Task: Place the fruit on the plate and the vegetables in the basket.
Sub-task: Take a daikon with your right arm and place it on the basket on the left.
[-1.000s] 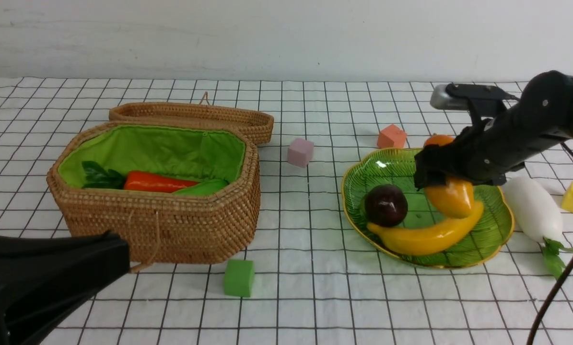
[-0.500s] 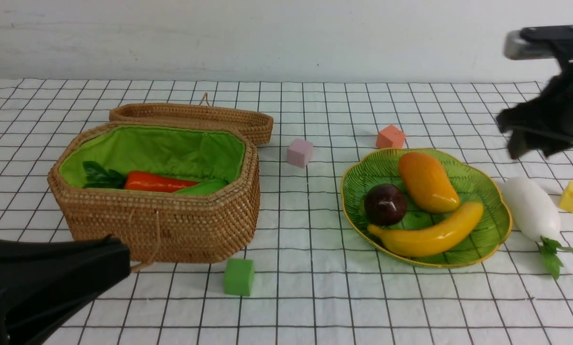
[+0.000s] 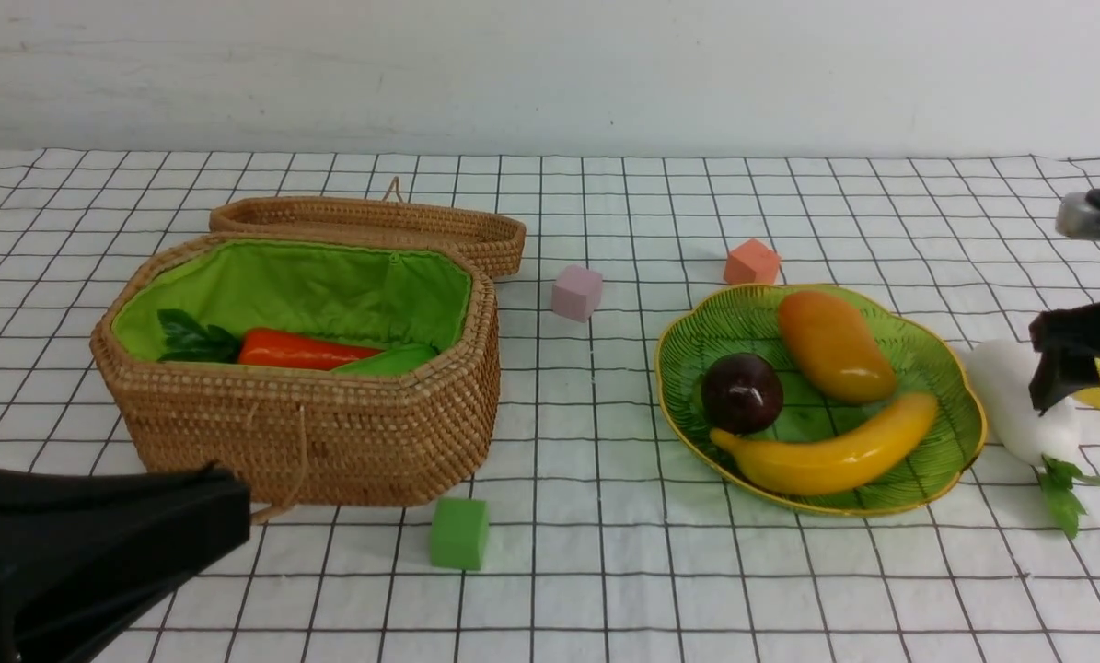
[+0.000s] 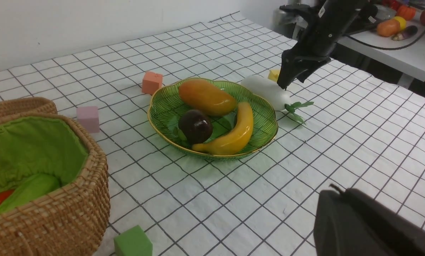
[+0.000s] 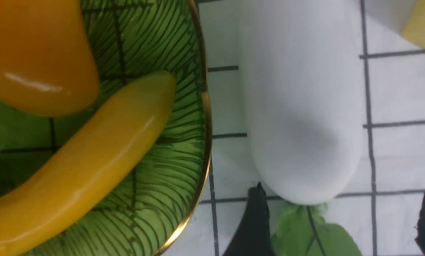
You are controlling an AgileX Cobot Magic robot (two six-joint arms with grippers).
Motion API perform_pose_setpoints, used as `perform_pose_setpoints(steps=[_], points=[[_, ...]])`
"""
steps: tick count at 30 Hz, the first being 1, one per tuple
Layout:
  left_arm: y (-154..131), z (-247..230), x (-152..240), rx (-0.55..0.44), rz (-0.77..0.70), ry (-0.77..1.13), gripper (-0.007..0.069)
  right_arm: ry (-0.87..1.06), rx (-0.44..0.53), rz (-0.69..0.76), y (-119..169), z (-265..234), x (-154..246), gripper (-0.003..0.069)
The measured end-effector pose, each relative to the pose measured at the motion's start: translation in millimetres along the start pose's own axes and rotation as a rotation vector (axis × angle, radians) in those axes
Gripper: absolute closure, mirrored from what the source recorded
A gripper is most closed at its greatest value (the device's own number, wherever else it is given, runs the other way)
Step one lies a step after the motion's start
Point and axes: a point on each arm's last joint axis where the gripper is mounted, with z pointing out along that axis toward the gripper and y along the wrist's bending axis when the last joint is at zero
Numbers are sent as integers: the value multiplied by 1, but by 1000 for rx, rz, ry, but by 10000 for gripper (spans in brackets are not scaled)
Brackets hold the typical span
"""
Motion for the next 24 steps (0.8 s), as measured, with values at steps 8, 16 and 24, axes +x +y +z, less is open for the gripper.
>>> perform_pose_setpoints(steps=[8,16,24], points=[[0,0,1,1,1,8,638,9,5,-22,-5,34,-1,80],[0,0,1,1,1,9,637,29,-7,-16,-8,66,1,85],[0,0,1,1,2,9,637,20,-5,-20,-9,68,0,139]])
